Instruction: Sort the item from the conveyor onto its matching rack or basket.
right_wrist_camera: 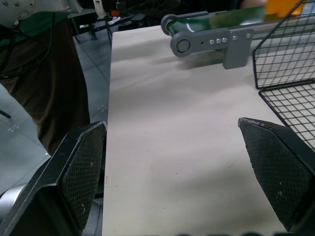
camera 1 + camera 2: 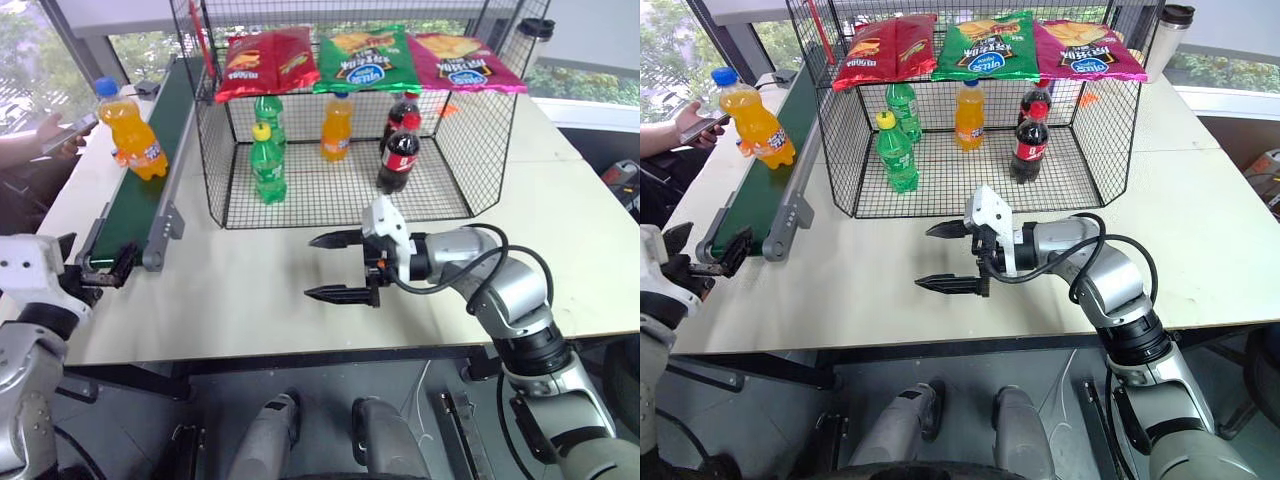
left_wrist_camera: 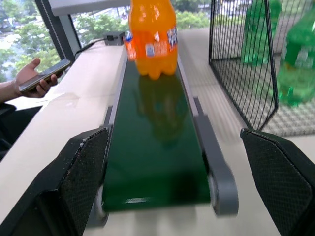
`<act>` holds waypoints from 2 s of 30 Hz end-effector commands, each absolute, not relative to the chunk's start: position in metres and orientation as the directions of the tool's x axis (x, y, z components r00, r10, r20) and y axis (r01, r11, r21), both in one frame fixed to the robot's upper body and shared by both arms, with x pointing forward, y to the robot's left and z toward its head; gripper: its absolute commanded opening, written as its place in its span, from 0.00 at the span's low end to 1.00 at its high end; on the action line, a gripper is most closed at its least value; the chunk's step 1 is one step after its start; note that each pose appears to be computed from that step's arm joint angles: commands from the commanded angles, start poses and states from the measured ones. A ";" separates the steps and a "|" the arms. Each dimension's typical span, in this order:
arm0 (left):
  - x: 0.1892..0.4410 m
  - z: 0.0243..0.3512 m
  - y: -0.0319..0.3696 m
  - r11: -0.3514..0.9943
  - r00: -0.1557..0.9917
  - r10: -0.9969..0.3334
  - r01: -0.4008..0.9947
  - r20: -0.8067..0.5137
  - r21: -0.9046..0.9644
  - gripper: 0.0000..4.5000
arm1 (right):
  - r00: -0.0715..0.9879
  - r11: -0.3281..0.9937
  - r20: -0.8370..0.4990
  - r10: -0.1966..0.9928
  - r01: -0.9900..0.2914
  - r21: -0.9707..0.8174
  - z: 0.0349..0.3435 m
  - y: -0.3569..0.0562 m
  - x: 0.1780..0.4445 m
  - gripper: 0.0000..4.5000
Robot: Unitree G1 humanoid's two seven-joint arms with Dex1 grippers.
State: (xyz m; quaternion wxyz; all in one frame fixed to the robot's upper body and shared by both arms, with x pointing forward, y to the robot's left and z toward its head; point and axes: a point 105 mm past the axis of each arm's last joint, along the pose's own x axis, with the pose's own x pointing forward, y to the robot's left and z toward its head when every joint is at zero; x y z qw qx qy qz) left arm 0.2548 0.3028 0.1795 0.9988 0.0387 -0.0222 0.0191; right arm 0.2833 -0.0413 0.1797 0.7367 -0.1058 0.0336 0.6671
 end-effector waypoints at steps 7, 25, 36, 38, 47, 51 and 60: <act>0.266 0.179 0.312 0.998 0.996 0.069 -0.069 0.049 0.004 1.00 | 0.133 0.110 -0.161 0.978 -0.983 -0.145 0.190 -0.044 0.281 0.99; 0.282 0.177 0.313 0.987 0.990 0.114 -0.123 0.082 0.107 1.00 | 0.159 0.135 -0.172 0.972 -0.980 -0.147 0.189 -0.047 0.282 0.99; 0.284 0.180 0.308 0.997 0.993 0.050 -0.057 0.104 0.059 0.63 | 0.178 0.153 -0.179 0.968 -0.978 -0.142 0.187 -0.050 0.284 1.00; 0.284 0.183 0.308 0.997 0.992 0.049 -0.054 0.119 0.047 0.63 | 0.181 0.157 -0.180 0.967 -0.978 -0.139 0.186 -0.051 0.285 1.00; 0.294 0.218 0.287 0.995 0.979 -0.084 0.072 0.184 0.073 0.63 | 0.181 0.158 -0.165 0.970 -0.977 -0.144 0.189 -0.050 0.283 1.00; 0.304 0.234 0.262 0.977 0.953 -0.214 0.208 0.212 0.053 0.63 | 0.198 0.177 -0.137 0.971 -0.973 -0.149 0.199 -0.048 0.286 1.00; 0.313 0.208 0.163 0.735 0.739 -0.672 0.662 0.034 0.149 0.63 | 0.282 0.265 -0.094 0.955 -0.950 -0.164 0.215 -0.049 0.300 1.00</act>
